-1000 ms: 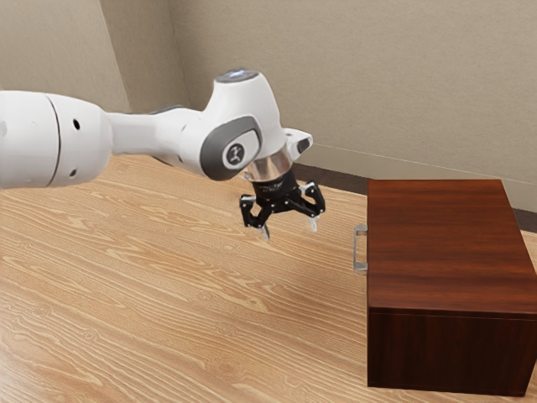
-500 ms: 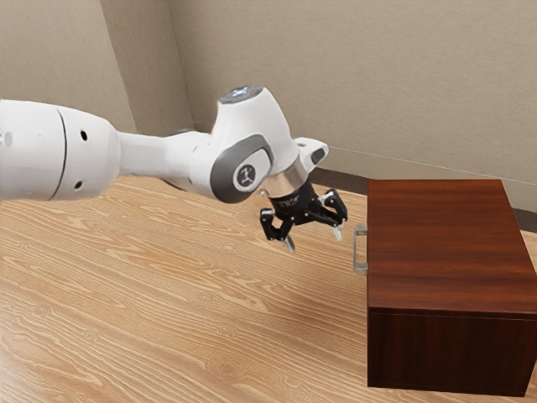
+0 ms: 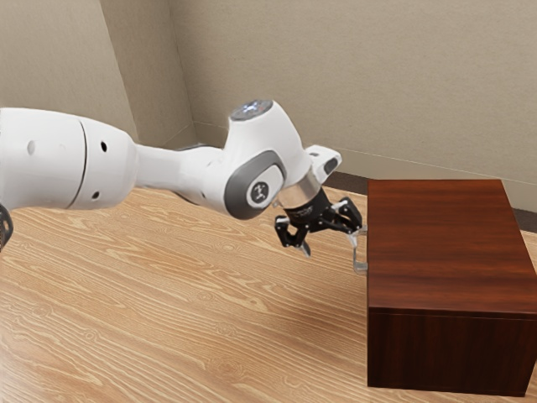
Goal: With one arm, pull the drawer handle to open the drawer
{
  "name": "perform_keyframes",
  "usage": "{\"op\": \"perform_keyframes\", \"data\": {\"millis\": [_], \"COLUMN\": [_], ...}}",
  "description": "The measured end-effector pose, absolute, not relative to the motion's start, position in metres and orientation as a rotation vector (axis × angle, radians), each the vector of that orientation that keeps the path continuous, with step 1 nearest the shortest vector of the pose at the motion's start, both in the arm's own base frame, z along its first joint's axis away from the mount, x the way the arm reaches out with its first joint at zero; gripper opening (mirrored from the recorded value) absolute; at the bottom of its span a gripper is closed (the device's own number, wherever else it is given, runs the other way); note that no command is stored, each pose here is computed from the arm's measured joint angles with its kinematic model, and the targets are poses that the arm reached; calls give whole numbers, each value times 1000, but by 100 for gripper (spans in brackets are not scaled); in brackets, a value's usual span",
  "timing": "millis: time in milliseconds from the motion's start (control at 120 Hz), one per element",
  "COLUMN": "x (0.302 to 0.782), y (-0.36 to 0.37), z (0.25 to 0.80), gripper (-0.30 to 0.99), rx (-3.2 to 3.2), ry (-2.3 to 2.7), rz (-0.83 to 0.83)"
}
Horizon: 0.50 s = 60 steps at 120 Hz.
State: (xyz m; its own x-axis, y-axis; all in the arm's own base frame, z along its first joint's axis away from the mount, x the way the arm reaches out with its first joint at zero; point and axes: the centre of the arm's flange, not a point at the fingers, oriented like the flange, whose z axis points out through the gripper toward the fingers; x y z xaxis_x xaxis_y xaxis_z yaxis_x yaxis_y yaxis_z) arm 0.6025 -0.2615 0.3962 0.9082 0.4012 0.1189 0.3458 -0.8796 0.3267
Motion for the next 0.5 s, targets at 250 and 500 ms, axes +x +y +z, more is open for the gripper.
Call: {"op": "perform_keyframes", "data": {"millis": [250, 500], "x": [602, 601], "y": [-269, -269], "z": [390, 389], "gripper": [62, 52], "rx": [2771, 2771], "ry": [531, 533], "rz": [278, 277]}}
